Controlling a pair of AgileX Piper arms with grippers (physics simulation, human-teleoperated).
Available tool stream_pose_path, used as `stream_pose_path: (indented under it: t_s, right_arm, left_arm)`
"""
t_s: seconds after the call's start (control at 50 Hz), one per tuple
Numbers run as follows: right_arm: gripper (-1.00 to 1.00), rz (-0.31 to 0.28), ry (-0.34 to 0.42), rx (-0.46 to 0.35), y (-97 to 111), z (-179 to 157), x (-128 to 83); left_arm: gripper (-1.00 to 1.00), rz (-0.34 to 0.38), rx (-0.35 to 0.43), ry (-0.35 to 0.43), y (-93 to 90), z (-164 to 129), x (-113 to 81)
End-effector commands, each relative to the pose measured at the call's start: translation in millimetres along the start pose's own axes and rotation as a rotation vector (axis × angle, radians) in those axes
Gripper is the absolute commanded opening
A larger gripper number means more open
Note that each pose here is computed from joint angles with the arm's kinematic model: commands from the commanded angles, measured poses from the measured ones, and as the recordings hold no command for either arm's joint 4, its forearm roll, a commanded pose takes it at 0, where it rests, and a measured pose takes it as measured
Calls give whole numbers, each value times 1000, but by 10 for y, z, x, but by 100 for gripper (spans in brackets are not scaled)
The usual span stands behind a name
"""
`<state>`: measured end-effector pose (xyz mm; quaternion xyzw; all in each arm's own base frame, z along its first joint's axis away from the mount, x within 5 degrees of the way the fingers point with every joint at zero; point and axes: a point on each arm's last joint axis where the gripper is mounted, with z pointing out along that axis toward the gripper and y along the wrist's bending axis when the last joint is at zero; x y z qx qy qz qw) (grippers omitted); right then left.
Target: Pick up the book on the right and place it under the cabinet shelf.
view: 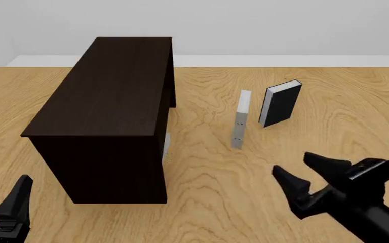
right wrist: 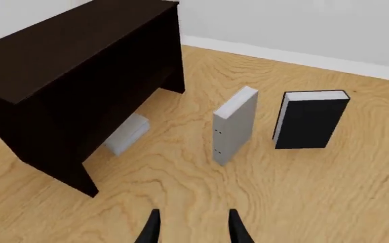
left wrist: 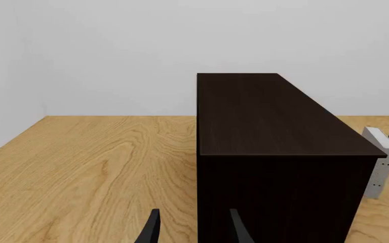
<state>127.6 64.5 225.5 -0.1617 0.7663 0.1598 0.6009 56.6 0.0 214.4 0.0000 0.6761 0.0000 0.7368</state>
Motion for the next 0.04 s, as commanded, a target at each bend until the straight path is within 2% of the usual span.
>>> stream_pose_path:
  t_s: [0.02, 0.04]
  right_arm:
    - [100, 8, -45, 86, -79, -603, 98]
    - [100, 8, -51, 93, -81, -651, 102]
  left_arm:
    - [100, 0, 0, 0, 0, 0, 0]
    - [100, 0, 0, 0, 0, 0, 0]
